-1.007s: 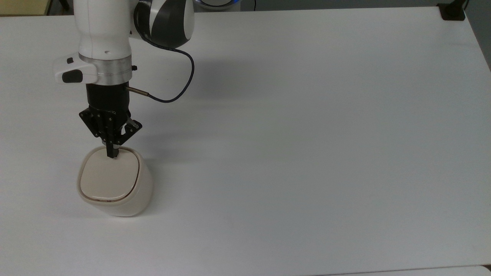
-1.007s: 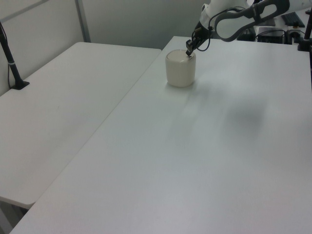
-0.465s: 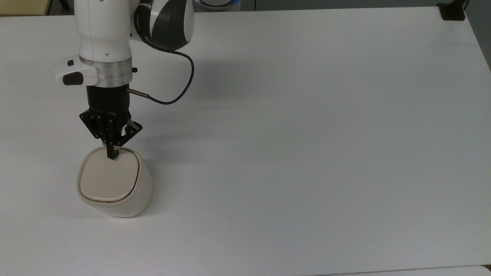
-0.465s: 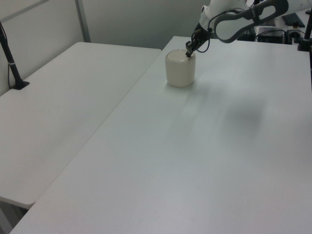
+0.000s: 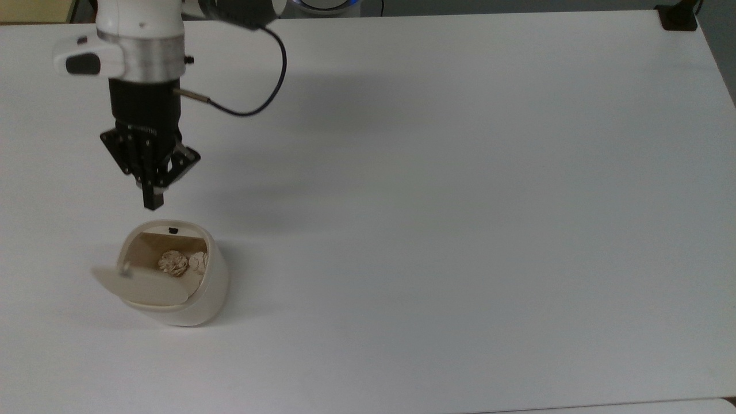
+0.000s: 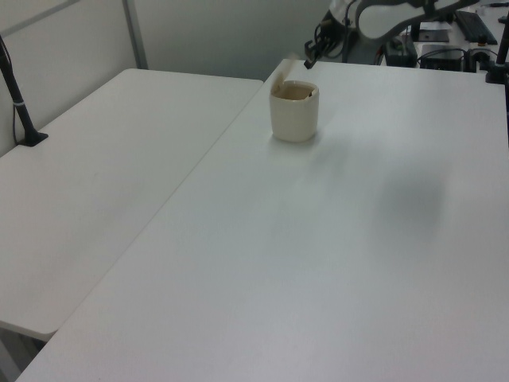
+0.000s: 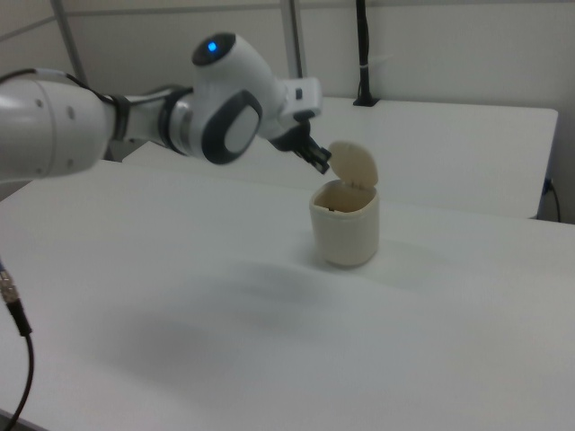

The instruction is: Open the trash bin

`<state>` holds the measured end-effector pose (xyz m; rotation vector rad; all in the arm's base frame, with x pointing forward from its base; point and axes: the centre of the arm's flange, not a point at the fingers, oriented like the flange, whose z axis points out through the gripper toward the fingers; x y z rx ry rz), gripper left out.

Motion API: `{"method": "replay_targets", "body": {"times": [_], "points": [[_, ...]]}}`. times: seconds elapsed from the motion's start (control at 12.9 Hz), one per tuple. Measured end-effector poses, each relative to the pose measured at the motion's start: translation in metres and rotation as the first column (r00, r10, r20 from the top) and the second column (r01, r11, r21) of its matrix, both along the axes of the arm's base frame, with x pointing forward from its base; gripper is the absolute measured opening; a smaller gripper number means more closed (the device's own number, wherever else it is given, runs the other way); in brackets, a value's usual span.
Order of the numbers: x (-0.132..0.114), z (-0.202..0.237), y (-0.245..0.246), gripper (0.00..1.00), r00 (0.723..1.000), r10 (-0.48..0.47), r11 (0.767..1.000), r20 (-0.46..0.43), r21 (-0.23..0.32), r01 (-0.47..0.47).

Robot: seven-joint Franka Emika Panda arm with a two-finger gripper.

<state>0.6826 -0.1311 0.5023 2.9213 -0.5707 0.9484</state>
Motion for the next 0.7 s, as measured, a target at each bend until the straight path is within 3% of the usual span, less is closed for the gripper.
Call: {"method": "replay_targets", "body": {"times": [0.39, 0.7], "points": [[-0.037, 0.063, 0.050, 0.07, 0.989, 0.048, 0.998, -0.141, 0.050, -0.041], [-0.080, 0.103, 0.110, 0.11, 0.952, 0.108, 0.992, -0.287, 0.096, -0.084]]}}
